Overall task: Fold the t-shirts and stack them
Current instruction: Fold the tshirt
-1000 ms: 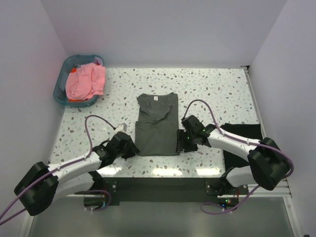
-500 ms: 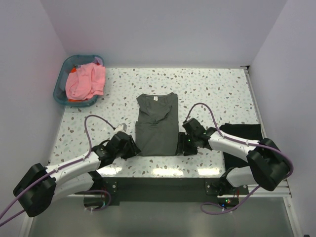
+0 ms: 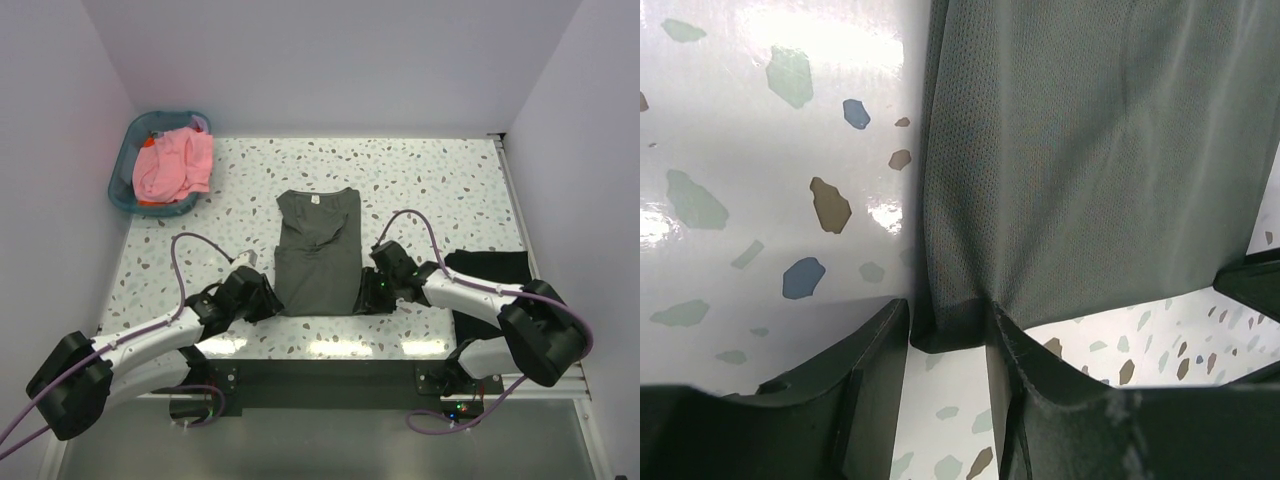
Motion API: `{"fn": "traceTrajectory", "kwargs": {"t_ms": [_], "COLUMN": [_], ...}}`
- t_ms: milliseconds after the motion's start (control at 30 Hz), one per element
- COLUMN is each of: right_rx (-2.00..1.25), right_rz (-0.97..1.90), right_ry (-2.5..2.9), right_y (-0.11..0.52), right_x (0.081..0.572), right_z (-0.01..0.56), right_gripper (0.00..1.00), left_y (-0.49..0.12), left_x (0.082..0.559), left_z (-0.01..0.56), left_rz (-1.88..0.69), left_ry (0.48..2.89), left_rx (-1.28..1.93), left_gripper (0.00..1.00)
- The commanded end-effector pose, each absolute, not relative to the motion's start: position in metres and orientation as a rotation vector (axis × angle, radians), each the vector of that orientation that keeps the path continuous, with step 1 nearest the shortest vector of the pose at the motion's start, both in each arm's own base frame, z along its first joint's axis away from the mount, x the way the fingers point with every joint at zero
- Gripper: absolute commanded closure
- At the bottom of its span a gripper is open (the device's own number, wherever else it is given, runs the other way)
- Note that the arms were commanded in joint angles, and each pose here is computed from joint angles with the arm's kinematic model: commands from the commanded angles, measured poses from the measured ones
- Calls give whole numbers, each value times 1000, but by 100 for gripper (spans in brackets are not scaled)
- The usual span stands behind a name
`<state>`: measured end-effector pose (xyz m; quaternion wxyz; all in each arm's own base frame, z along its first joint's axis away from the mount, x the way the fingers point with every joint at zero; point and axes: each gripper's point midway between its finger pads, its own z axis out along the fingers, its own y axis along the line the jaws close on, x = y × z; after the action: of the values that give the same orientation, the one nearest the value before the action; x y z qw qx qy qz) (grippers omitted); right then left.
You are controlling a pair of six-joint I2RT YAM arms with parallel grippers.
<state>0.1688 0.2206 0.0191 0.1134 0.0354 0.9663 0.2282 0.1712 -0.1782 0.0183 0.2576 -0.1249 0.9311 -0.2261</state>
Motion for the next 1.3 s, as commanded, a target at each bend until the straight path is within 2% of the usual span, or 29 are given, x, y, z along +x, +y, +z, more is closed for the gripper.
{"fn": "traceTrajectory", "kwargs": {"t_ms": [0,167,267,300,333,400,567,800,1033,1133,1267], "right_rx": [137,144,132,121,110,84,8,-53,-58,-59,-65], "right_rz": [677,699,715,720,722,736,703,710,605,484,481], "right_ry": [2851,2841,2818,2812,2806,2787,2750,2644,2534,2495,2413], "right_y": [220,221,223,223,223,222,210,201,198,194,211], "right_x": [164,165,167,167,167,166,150,137,166,192,233], "right_z": [9,9,13,13,14,16,20,46,89,107,146], "right_gripper": [63,74,85,90,100,100,100,100,100,100,100], "left_y": [-160,-162,-164,-164,-166,-167,-161,-169,-187,-192,-206], "left_x": [147,144,146,146,146,146,133,133,178,206,246], "left_z": [-7,-14,-12,-11,-10,-8,-14,8,64,85,116], "left_rz": [-497,-513,-528,-533,-548,-570,-593,-662,-630,-578,-618], "left_ry": [2648,2665,2656,2653,2648,2634,2640,2585,2447,2386,2300], "left_rx": [-315,-311,-307,-304,-291,-286,-306,-273,-225,-209,-205], "left_gripper": [59,68,78,85,89,100,100,100,100,100,100]}}
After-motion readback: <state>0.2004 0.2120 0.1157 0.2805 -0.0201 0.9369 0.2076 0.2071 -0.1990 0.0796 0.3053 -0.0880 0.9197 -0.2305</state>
